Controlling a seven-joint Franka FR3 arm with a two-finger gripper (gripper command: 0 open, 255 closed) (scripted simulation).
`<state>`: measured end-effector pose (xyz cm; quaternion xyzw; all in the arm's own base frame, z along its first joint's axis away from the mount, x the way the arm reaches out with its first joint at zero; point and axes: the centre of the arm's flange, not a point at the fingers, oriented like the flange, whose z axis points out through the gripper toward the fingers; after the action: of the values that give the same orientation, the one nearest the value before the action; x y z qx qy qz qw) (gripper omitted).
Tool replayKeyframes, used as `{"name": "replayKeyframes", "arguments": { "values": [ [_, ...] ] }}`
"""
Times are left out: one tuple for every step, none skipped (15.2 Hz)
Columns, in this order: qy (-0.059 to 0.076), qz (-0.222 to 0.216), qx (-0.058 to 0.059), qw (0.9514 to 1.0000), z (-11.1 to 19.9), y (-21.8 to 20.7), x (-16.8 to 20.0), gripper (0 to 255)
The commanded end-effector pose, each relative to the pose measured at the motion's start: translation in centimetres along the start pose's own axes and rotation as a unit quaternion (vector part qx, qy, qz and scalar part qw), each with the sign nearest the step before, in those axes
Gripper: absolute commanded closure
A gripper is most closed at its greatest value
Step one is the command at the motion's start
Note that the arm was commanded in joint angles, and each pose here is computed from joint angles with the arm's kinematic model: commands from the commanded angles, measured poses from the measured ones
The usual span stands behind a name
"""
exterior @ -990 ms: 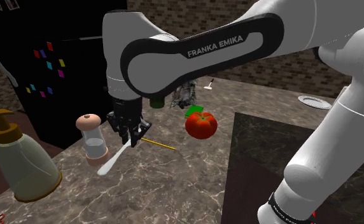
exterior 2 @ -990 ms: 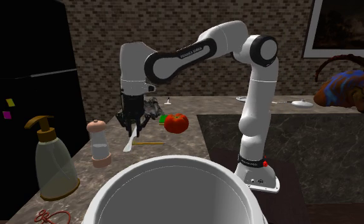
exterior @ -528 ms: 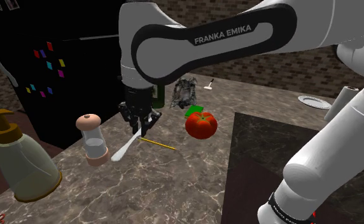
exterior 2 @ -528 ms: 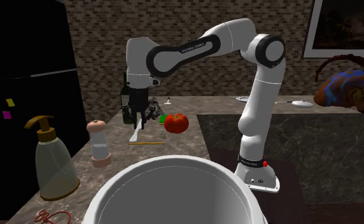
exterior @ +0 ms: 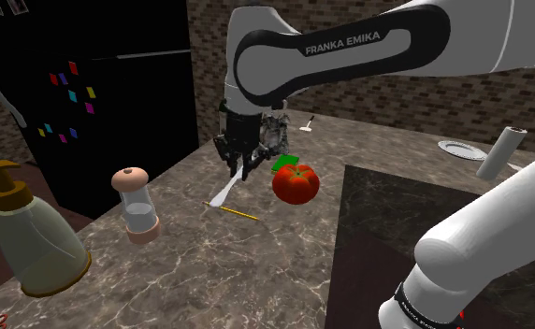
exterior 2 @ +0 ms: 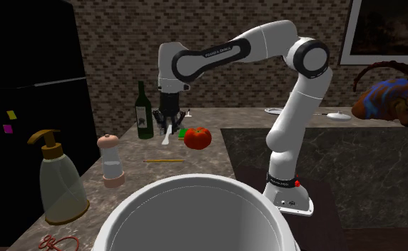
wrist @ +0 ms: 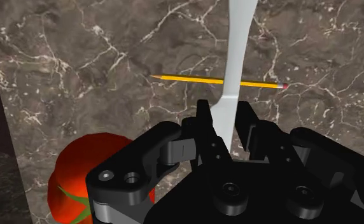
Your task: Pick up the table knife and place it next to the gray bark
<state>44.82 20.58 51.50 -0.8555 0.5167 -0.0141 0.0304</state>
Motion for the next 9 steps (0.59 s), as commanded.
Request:
{"name": "replayKeyframes", "arguments": {
  "values": [
    [0.000,-0.001,0.000,1.0000,0.2,1.4,2.6,255],
    [0.000,-0.001,0.000,1.0000,0.2,2.0,3.8,255],
    [0.000,-0.001,0.000,1.0000,0.1,2.5,5.0,255],
    [0.000,-0.001,0.000,1.0000,0.1,3.0,6.2,255],
    [0.000,-0.001,0.000,1.0000,0.0,3.6,7.4,255],
    [0.000,-0.001,0.000,1.0000,0.0,4.1,8.7,255],
    [0.000,-0.001,0.000,1.0000,-0.1,4.7,9.9,255],
    [0.000,-0.001,0.000,1.0000,-0.1,5.2,11.1,255],
    [0.000,-0.001,0.000,1.0000,-0.2,5.7,12.3,255]
  ]
}}
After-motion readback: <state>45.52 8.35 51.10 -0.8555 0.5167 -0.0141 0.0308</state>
